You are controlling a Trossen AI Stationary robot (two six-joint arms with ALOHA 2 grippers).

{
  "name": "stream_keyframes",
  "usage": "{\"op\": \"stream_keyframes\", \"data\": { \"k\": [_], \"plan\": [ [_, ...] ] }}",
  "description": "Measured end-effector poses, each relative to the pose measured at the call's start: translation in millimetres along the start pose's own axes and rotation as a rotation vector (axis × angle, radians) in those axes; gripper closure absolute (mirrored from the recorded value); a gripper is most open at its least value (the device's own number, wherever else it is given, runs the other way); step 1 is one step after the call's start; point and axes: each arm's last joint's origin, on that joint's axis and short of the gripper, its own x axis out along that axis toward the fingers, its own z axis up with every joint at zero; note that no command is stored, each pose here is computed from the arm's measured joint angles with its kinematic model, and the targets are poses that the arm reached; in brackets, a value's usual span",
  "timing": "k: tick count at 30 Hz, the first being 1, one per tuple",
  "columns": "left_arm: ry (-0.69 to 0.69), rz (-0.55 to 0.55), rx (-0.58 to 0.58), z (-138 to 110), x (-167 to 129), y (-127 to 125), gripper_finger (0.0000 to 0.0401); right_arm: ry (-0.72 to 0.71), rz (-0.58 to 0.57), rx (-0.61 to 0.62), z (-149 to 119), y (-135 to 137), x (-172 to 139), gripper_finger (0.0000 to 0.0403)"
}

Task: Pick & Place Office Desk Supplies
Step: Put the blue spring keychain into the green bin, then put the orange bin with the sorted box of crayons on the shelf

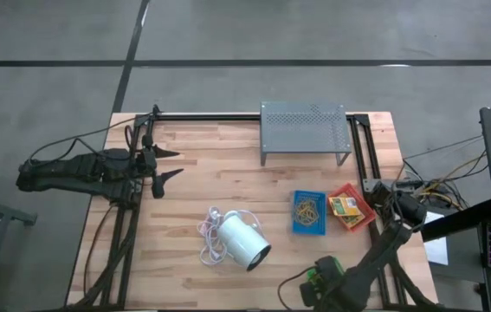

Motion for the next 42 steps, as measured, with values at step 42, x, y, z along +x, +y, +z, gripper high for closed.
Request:
{"op": "stream_keyframes", "data": {
  "k": [42],
  "plan": [
    [0.0,0.0,0.0,0.0,0.0,0.0,0.0157,-0.033,-0.079,-0.034,8.3,-11.2,-2.0,0.0248]
  ]
}}
